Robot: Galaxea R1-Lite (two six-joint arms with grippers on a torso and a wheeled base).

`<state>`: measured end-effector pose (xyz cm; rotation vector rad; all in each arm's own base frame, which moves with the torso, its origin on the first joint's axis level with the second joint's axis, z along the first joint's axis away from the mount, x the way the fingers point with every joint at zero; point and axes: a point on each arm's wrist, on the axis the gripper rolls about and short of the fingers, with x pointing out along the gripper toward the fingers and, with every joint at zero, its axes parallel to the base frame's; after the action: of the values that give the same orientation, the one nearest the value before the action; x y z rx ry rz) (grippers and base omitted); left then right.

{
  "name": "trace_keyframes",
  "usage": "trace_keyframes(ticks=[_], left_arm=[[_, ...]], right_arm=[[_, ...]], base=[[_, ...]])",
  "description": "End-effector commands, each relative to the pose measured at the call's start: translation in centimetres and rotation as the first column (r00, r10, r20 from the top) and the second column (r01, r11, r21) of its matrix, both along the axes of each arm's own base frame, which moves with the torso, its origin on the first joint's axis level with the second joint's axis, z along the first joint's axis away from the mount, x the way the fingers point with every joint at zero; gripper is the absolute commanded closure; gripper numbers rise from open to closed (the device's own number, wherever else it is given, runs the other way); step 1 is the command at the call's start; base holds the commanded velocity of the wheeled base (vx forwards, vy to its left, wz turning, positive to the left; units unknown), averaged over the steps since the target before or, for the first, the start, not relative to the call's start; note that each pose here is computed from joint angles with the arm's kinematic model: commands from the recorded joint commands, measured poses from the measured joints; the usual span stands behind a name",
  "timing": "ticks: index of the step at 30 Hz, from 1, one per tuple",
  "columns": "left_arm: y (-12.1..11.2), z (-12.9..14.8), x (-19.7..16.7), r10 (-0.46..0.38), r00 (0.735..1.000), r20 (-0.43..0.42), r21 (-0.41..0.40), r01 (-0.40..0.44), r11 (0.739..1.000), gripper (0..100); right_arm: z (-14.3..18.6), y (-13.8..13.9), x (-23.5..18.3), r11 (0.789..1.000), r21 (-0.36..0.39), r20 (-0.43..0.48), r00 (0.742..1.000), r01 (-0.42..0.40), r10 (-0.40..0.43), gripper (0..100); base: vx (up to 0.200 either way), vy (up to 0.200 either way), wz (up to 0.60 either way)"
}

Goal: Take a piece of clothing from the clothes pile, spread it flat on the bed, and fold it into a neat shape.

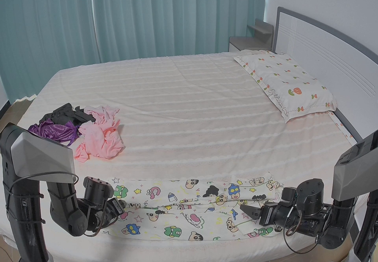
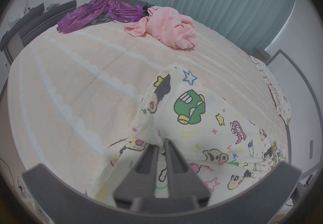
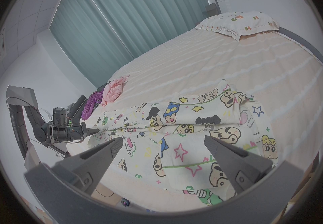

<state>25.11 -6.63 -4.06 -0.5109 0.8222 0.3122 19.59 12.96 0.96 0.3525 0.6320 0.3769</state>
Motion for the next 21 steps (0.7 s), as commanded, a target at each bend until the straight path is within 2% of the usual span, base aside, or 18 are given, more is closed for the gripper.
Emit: trace_keyframes(ticks=[1,4,6,9,11,12,14,17,19,20,21], left_arm=[[0.7,1.8,0.3,0.028,0.997,0.067,-0.023,-0.027,0.999,0],[1.1,3.6,0.3,0.028,0.993,0.114,-0.056,-0.022,0.998,0],[1.1,3.8,0.2,0.027,0.992,0.121,-0.061,-0.019,0.998,0],[1.6,5.8,0.0,0.022,0.983,0.181,-0.103,-0.003,0.995,0],[1.8,6.2,-0.2,0.014,0.984,0.178,-0.113,0.006,0.994,0],[2.1,6.5,-0.4,0.007,0.987,0.163,-0.122,0.013,0.992,0],[2.4,6.8,-0.7,-0.014,0.99,0.138,-0.147,0.035,0.988,0],[3.2,6.4,-0.9,-0.07,0.994,0.08,-0.155,0.082,0.984,0],[3.2,6.4,-0.9,-0.07,0.994,0.08,-0.155,0.082,0.984,0],[3.5,5.2,-0.8,-0.12,0.993,0.019,-0.114,0.122,0.986,0],[3.6,4.4,-0.7,-0.137,0.99,-0.008,-0.094,0.136,0.986,0]], right_arm=[[1.6,-0.3,-0.4,0.999,0.038,0.057,0.998,0.002,-0.004,0],[2.5,-0.9,-1.1,0.999,0.048,0.073,0.997,0.007,-0.011,0],[2.6,-1.0,-1.2,0.999,0.048,0.073,0.997,0.007,-0.011,0],[4.2,-1.6,-1.7,0.996,0.089,0.123,0.992,0.024,-0.035,0],[4.9,-1.8,-1.8,0.993,0.106,0.152,0.986,0.047,-0.063,0],[5.5,-2.1,-1.9,0.989,0.118,0.177,0.978,0.09,-0.111,0],[6.0,-2.3,-2.0,0.985,0.129,0.197,0.97,0.118,-0.142,0],[6.4,-2.6,-2.3,0.978,0.154,0.179,0.969,0.14,-0.167,0],[6.4,-2.6,-2.3,0.978,0.154,0.179,0.969,0.14,-0.167,0],[6.3,-2.7,-2.5,0.97,0.182,0.132,0.973,0.164,-0.19,0],[6.2,-2.7,-2.5,0.969,0.179,0.126,0.973,0.168,-0.192,0]], base=[[0.0,0.0,0.0],[0.0,0.0,0.0],[0.0,0.0,0.0],[0.0,0.0,0.0],[0.0,0.0,0.0],[0.0,0.0,0.0],[0.0,0.0,0.0],[0.0,0.0,0.0],[0.0,0.0,0.0],[0.0,0.0,0.0],[0.0,0.0,0.0]])
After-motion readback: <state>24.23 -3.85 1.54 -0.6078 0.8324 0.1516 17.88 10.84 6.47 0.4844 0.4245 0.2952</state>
